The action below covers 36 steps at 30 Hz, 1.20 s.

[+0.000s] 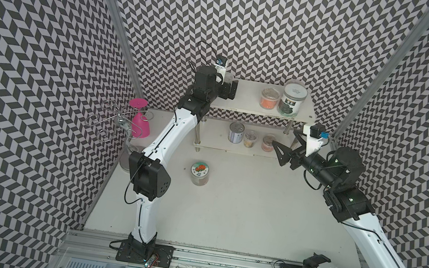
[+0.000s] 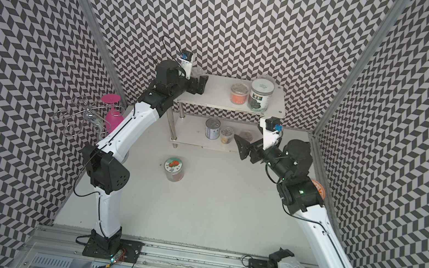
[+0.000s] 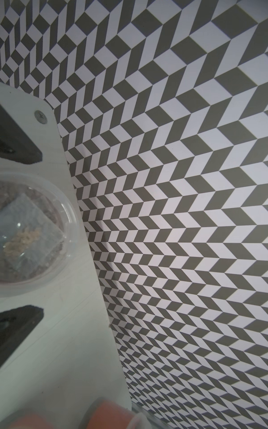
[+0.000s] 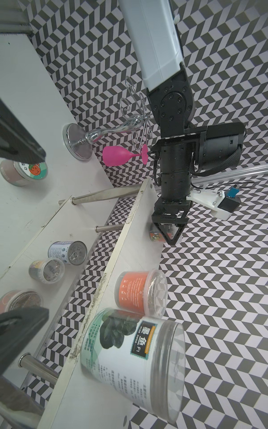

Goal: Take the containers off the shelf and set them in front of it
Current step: 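Pick up a container from the shelf.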

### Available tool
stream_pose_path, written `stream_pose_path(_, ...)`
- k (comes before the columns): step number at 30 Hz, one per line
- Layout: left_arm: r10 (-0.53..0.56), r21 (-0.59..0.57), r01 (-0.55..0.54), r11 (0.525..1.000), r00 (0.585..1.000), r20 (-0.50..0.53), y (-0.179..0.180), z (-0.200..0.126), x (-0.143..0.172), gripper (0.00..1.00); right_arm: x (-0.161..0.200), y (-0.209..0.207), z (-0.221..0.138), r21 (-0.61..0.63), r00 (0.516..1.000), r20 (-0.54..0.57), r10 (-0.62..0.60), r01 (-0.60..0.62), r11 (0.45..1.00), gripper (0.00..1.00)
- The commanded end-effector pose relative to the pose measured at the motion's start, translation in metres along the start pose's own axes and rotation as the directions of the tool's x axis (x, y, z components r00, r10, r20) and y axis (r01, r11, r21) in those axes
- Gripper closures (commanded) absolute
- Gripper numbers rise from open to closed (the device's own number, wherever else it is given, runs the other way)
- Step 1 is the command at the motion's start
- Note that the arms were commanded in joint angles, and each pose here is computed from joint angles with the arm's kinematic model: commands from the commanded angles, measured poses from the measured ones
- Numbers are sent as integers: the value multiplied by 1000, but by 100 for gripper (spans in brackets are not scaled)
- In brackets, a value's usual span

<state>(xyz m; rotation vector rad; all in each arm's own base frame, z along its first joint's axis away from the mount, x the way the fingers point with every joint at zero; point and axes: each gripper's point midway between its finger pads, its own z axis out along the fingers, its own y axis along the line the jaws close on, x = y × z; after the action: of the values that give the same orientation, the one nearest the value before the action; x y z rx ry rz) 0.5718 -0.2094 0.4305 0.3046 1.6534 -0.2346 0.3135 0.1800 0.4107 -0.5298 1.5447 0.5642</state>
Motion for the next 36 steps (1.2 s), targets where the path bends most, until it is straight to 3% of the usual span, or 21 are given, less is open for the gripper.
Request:
stream_pose_path(1, -16, -4, 16, 1000, 1000, 18, 6, -2, -11, 0, -26, -1, -8, 18, 997, 73, -39, 38, 999, 1)
stream_pose_path(8, -25, 34, 23, 999, 999, 41, 1, 2, -15, 3, -25, -2, -9, 20, 997, 68, -39, 38, 999, 0)
stream_pose_path(28, -28, 70, 22, 997, 997, 75, -4, -5, -28, 32, -28, -3, -9, 21, 996, 75, -41, 40, 999, 0)
stream_pose_path(36, -21, 72, 14, 997, 994, 104, -7, -26, -42, 31, -27, -3, -10, 26, 996, 76, -44, 42, 999, 0)
